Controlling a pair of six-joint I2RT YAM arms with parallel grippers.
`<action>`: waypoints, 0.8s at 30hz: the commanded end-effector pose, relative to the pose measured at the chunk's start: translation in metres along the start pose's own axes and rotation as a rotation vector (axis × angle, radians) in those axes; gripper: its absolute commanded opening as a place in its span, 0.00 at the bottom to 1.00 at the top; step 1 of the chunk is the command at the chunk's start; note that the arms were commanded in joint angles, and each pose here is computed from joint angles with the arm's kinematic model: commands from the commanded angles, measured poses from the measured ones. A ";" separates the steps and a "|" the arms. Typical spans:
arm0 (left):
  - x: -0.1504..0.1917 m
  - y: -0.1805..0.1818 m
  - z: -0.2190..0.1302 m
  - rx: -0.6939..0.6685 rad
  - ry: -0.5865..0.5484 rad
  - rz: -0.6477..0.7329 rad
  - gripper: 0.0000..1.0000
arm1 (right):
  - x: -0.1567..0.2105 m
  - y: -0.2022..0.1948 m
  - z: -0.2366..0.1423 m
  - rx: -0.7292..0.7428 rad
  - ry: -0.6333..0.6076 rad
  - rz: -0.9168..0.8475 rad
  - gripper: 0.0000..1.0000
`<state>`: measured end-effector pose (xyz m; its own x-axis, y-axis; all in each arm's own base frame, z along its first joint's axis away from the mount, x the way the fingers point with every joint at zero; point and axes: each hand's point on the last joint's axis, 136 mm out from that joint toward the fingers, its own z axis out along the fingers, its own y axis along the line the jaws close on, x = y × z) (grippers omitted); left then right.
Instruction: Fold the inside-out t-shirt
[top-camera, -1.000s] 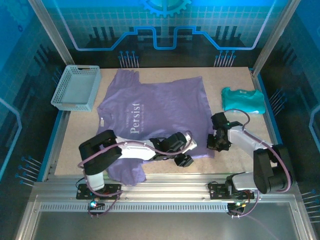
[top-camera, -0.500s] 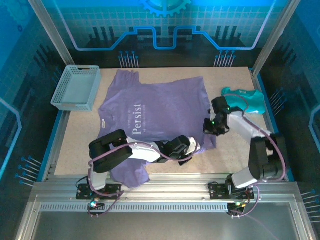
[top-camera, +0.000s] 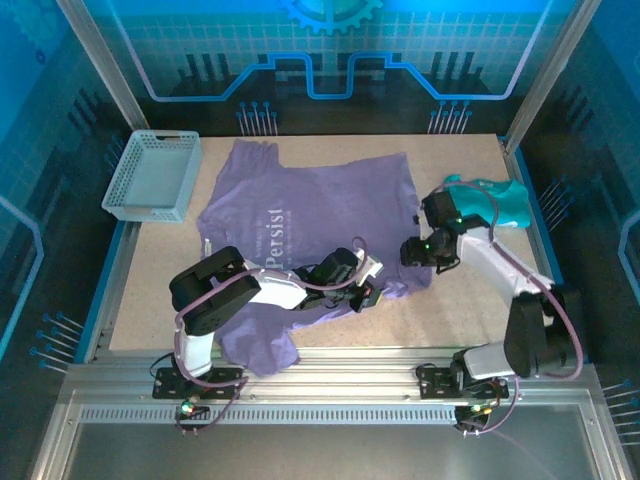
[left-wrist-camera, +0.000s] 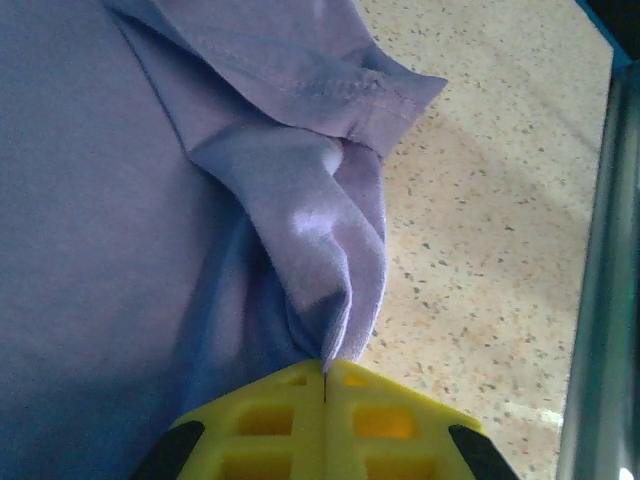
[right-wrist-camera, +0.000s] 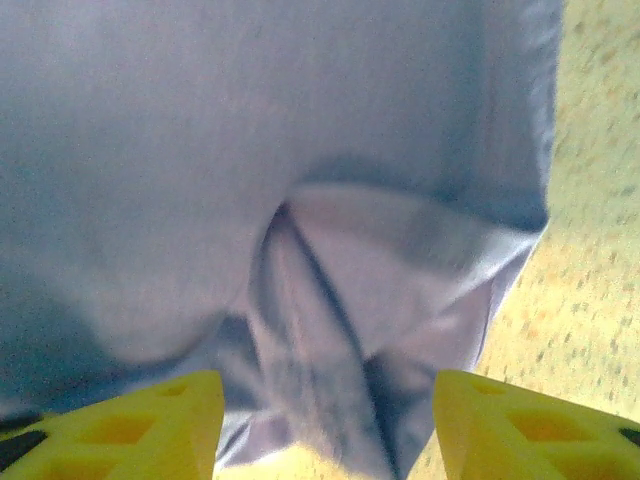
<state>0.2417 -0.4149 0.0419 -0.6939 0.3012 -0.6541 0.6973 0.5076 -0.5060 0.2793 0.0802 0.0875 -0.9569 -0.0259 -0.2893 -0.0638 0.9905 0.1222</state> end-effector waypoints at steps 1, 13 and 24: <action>-0.004 -0.010 -0.006 0.069 -0.017 -0.035 0.00 | 0.036 -0.007 0.008 0.079 0.085 0.009 0.61; -0.005 -0.007 -0.011 0.085 -0.028 -0.061 0.00 | 0.041 -0.009 0.041 0.235 0.202 -0.019 0.61; -0.004 -0.003 -0.013 0.077 -0.030 -0.060 0.00 | 0.018 -0.035 0.032 0.327 0.195 -0.015 0.33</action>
<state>0.2396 -0.4096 0.0422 -0.7336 0.2673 -0.6248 0.6634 0.4811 -0.5731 0.2773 0.0616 0.0451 -0.9905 -0.0413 -0.1308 -0.0209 0.9879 -0.1538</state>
